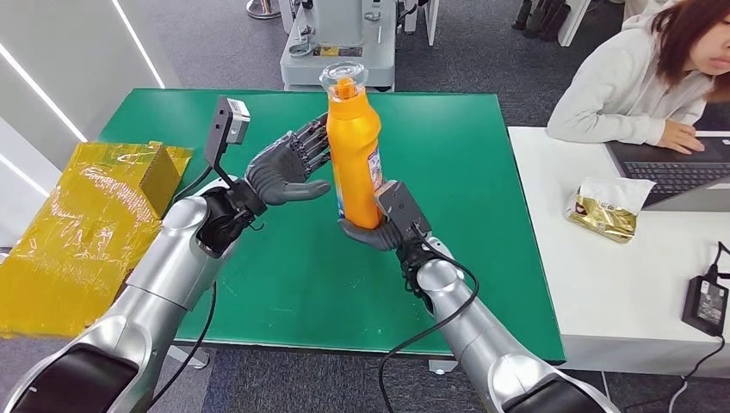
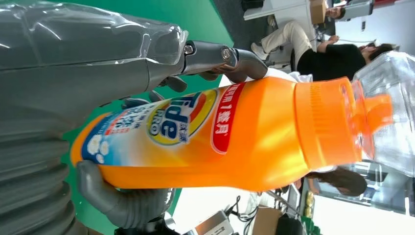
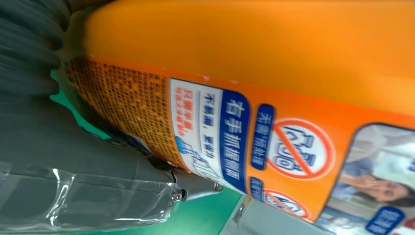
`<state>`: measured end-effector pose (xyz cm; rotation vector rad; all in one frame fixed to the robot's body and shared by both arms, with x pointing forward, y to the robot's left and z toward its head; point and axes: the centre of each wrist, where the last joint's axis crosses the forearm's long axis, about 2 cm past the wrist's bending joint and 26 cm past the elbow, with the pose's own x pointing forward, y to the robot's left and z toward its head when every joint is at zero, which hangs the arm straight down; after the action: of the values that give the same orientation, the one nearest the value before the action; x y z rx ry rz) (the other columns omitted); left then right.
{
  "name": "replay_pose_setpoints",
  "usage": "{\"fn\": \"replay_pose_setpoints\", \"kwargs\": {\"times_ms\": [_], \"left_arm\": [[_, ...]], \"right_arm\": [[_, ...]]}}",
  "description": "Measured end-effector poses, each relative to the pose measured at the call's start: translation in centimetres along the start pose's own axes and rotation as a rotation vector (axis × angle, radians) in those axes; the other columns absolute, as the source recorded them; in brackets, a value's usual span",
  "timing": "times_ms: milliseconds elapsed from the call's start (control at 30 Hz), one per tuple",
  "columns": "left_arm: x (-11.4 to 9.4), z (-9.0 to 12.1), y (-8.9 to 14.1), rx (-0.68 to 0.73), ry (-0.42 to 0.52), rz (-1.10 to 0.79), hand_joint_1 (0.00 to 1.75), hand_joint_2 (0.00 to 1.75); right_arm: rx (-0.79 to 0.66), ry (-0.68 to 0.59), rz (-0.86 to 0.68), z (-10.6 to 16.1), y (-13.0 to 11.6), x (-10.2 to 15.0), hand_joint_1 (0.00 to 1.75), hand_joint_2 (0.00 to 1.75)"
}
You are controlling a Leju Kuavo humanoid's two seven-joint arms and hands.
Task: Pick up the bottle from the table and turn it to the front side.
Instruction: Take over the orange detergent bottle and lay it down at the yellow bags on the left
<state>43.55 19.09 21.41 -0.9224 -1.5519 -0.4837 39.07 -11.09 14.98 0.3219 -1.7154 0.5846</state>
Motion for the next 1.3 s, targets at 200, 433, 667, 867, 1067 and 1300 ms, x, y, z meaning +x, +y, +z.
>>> {"fn": "replay_pose_setpoints", "kwargs": {"times_ms": [200, 433, 667, 867, 1067, 1300], "left_arm": [[0.4, -1.2, -0.4, 0.032, 0.044, -0.074, 0.0, 1.75], [1.0, -2.6, -0.1, 0.161, 0.126, -0.368, 0.0, 1.75], [0.8, -2.5, 0.3, 0.189, 0.171, -0.445, 0.86, 1.75], [0.3, -1.9, 0.8, 0.165, 0.217, -0.428, 1.75, 1.75], [-0.5, -1.0, 1.0, 0.106, 0.253, -0.246, 1.75, 1.75], [-1.0, -0.2, 1.2, 0.062, 0.253, -0.05, 1.75, 1.75]], "right_arm": [[0.016, 0.021, 0.024, 0.1, 0.5, -0.2, 1.75, 1.75], [0.048, 0.079, 0.081, 0.6, 1.7, -0.9, 1.75, 1.75], [0.052, 0.099, 0.081, 0.9, 1.9, -1.3, 1.75, 1.75], [0.054, 0.122, 0.08, 1.2, 2.0, -1.7, 1.75, 1.75], [0.056, 0.135, 0.074, 1.7, 2.3, -2.3, 1.75, 1.75], [0.042, 0.123, 0.074, 2.1, 2.8, -2.7, 1.75, 1.75]]}}
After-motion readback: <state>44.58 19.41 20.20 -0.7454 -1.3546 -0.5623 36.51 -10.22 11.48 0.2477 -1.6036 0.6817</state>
